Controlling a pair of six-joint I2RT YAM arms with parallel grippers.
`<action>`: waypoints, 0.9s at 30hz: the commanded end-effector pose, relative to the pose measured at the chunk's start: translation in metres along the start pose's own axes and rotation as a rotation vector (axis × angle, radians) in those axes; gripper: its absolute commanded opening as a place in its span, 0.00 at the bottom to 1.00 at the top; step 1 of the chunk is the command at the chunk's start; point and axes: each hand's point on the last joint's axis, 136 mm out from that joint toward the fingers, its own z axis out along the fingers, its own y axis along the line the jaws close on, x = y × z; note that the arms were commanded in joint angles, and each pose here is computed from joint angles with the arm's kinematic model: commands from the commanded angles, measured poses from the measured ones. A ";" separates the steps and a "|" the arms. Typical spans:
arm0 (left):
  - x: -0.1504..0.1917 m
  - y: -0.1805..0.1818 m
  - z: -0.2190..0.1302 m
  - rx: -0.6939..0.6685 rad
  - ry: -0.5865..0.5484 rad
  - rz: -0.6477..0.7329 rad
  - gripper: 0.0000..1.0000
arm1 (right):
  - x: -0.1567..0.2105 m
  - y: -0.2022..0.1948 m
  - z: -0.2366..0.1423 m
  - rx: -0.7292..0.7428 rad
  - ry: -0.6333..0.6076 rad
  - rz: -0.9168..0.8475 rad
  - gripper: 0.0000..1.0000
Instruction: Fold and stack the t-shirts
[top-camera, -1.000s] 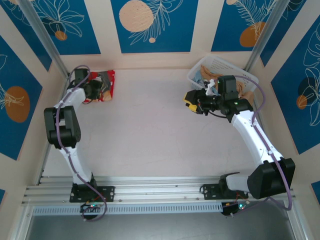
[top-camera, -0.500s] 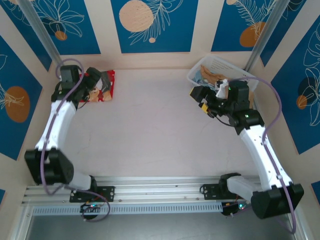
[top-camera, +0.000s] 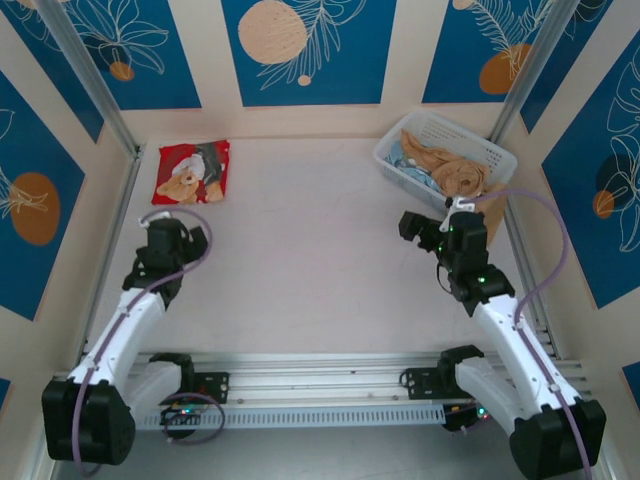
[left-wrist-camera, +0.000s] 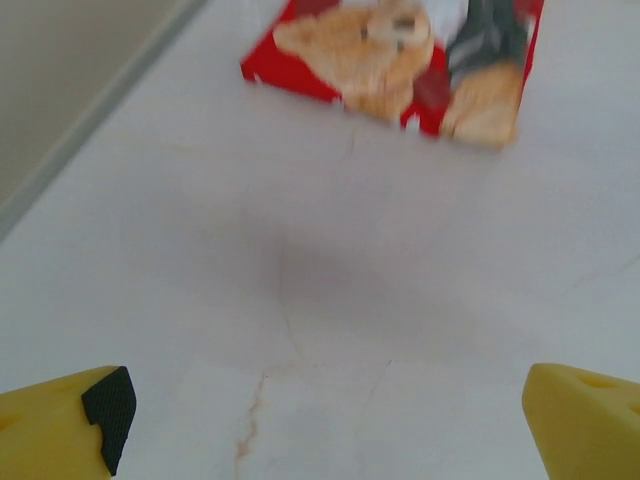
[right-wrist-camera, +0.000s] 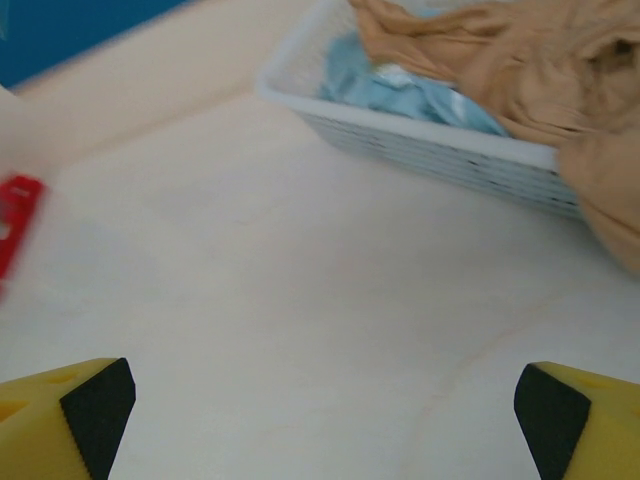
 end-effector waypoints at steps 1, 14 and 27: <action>-0.017 -0.018 0.012 0.077 -0.152 0.141 1.00 | -0.004 -0.021 0.016 0.072 -0.128 -0.164 1.00; -0.015 -0.046 0.084 0.158 -0.164 0.173 1.00 | 0.027 -0.048 0.086 0.004 -0.134 -0.216 0.99; -0.003 -0.055 0.088 0.182 -0.293 0.230 1.00 | 0.041 -0.044 0.111 -0.098 -0.156 -0.244 1.00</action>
